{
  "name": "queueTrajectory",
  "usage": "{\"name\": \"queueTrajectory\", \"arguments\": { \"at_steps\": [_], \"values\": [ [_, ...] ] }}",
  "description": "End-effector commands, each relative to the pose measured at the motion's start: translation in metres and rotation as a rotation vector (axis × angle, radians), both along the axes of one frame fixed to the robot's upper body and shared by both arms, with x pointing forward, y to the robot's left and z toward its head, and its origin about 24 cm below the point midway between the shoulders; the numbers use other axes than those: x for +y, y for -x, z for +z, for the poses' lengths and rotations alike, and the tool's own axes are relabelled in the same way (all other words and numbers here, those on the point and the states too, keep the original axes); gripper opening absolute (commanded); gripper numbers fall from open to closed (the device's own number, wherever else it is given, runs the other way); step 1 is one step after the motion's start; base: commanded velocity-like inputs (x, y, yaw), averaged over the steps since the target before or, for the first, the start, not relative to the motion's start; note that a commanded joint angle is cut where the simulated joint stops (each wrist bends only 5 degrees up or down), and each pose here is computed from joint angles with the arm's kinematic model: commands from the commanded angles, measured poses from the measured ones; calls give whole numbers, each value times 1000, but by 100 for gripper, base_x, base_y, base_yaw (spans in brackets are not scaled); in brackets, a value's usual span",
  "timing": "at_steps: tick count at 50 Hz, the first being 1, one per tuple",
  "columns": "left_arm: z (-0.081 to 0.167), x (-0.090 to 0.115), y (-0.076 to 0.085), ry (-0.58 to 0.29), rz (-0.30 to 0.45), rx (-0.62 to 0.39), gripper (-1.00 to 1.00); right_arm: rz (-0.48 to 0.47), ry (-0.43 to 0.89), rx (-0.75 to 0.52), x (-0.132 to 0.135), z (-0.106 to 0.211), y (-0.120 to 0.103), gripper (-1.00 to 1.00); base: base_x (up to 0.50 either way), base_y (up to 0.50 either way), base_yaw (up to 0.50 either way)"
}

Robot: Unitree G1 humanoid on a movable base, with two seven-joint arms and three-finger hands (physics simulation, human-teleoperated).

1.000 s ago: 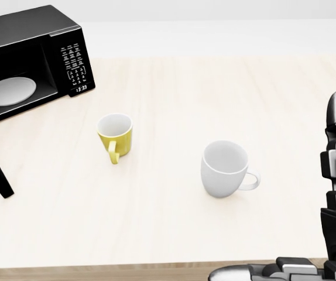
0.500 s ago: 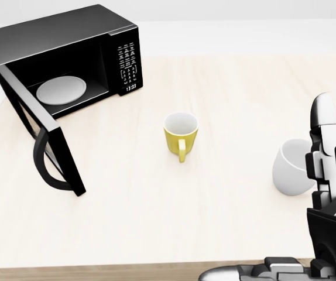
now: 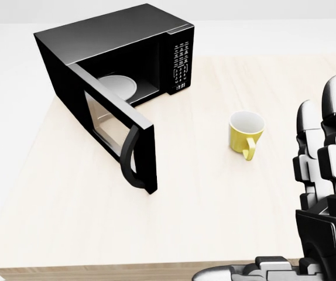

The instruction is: Close the microwave.

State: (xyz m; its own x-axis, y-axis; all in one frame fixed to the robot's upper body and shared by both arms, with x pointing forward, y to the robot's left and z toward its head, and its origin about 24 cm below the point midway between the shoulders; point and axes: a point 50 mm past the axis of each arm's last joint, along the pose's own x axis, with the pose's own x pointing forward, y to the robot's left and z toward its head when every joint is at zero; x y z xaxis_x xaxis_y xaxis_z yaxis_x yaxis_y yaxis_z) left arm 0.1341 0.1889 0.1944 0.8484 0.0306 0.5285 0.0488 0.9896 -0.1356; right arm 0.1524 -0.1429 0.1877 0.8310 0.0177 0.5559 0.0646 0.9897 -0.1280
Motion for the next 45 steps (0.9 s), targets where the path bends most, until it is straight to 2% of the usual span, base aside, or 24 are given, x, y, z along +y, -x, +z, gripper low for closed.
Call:
{"name": "queueTrajectory", "arguments": {
  "at_steps": [1, 37, 45],
  "values": [
    [2, 0, 0, -4, 7, -22, 100, 4, 0, 6, 1, -1, -1, 100, 0, 50, 0],
    [3, -1, 0, -21, 10, -43, 100, 5, 1, 28, 3, -6, -4, 100, 0, 50, 0],
    [-1, -3, 0, -62, 25, -23, 100, -4, 22, 41, 6, -9, -6, 100, 0, 0, 0]
  ]
}}
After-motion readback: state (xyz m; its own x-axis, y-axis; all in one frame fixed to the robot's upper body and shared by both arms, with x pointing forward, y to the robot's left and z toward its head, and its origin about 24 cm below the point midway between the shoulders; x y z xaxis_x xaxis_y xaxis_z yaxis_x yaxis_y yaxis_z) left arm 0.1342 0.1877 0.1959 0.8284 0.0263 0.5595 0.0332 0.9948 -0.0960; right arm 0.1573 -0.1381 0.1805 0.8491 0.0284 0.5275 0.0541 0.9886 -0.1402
